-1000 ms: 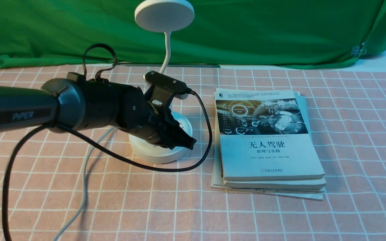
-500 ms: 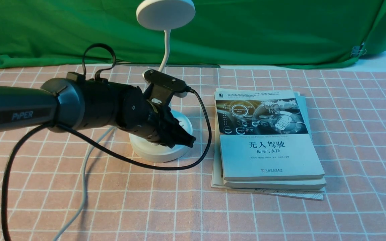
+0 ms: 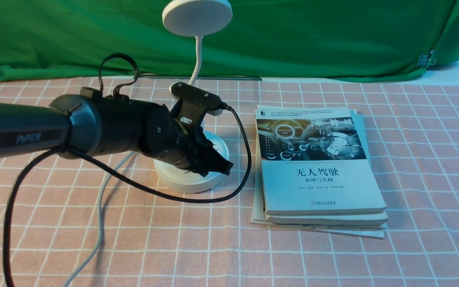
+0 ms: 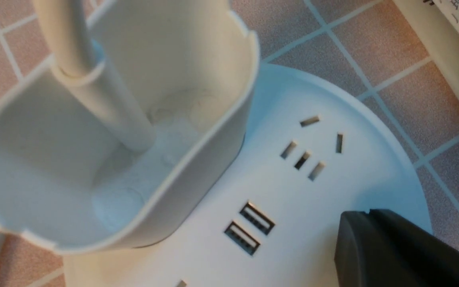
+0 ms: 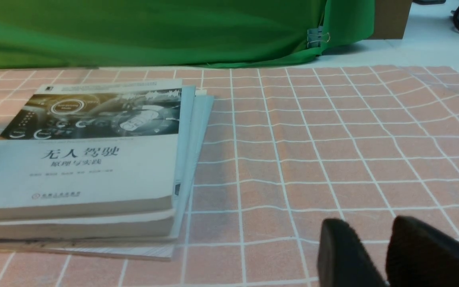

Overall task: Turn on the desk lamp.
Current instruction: Use the left arm to press the button switch on the lamp holder

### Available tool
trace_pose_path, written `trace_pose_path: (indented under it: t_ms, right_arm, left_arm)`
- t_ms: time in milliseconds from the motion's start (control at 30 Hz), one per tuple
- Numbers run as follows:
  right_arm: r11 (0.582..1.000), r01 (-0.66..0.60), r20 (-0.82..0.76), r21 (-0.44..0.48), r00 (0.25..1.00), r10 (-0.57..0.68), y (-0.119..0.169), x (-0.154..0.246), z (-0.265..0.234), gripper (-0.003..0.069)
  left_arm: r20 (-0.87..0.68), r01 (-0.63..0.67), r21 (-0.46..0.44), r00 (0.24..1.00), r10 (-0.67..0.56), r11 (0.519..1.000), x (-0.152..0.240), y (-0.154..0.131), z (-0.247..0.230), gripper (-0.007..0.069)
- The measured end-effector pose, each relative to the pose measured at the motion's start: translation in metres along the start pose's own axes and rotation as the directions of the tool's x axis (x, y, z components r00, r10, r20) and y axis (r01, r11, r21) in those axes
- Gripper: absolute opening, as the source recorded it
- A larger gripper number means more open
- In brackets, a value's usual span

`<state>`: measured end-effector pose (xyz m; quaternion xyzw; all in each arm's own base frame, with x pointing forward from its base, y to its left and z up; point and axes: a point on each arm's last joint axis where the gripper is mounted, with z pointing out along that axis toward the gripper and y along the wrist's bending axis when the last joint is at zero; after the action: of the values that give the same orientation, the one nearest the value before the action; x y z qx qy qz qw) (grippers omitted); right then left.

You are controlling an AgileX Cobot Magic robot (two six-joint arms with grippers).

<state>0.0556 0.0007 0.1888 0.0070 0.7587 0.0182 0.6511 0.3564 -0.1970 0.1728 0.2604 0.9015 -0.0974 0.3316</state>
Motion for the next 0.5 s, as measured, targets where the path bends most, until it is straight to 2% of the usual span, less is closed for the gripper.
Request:
trace_pose_path:
  t_ms: [500]
  right_arm:
    - [1.000,0.000,0.000,0.000,1.000,0.000,0.0000,0.0000,0.0000,0.0238]
  left_arm:
    - [0.024,0.003,-0.008,1.000,-0.003,1.000,-0.0003,0.0008,0.0039,0.0021]
